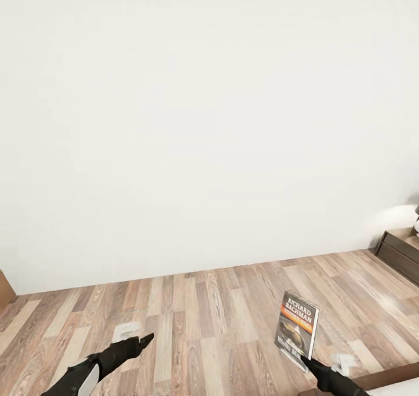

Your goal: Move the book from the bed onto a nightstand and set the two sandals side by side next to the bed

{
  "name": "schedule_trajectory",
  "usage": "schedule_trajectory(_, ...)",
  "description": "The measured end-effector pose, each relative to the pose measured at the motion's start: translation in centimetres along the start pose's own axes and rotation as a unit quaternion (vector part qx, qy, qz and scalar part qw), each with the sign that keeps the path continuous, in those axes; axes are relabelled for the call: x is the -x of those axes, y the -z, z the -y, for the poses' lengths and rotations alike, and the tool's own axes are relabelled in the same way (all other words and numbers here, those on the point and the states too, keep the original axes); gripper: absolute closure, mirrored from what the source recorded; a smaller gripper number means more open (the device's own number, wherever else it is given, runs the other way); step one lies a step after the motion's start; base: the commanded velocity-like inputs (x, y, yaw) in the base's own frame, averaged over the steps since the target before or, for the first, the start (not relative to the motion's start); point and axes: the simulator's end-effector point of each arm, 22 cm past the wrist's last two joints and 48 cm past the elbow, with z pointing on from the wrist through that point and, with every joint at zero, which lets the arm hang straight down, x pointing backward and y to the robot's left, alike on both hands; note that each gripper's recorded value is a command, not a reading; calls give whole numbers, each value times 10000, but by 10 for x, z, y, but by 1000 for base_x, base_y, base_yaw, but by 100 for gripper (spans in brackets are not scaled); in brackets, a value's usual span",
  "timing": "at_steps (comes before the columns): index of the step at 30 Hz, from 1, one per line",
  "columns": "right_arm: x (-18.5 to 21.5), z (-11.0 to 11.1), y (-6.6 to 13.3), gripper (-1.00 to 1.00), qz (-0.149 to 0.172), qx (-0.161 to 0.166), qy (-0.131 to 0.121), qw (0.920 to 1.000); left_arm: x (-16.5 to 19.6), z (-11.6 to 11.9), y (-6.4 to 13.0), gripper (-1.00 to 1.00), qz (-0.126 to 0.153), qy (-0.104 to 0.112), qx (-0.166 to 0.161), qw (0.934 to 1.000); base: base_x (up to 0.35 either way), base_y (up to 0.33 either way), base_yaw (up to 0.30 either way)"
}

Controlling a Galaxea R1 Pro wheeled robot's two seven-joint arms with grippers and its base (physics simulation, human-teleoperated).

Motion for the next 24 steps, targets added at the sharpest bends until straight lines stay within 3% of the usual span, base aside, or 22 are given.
schedule_trajectory(8, -19, -16, -8, 100, -68, 55, -214, 9997, -30, -4, 1, -100, -101, 84, 95, 9999, 0, 0, 287)
schedule_trajectory(16, -21, -20, -10, 100, -81, 88, -223, 9997, -45, -4, 1, -100, -198, 144, 96, 9997, 0, 0, 283)
schedule_trajectory(24, -19, -19, -10, 100, -52, 71, -240, 9997, -47, -2, 1, -100, -210, 153, 87, 9996, 0, 0, 63)
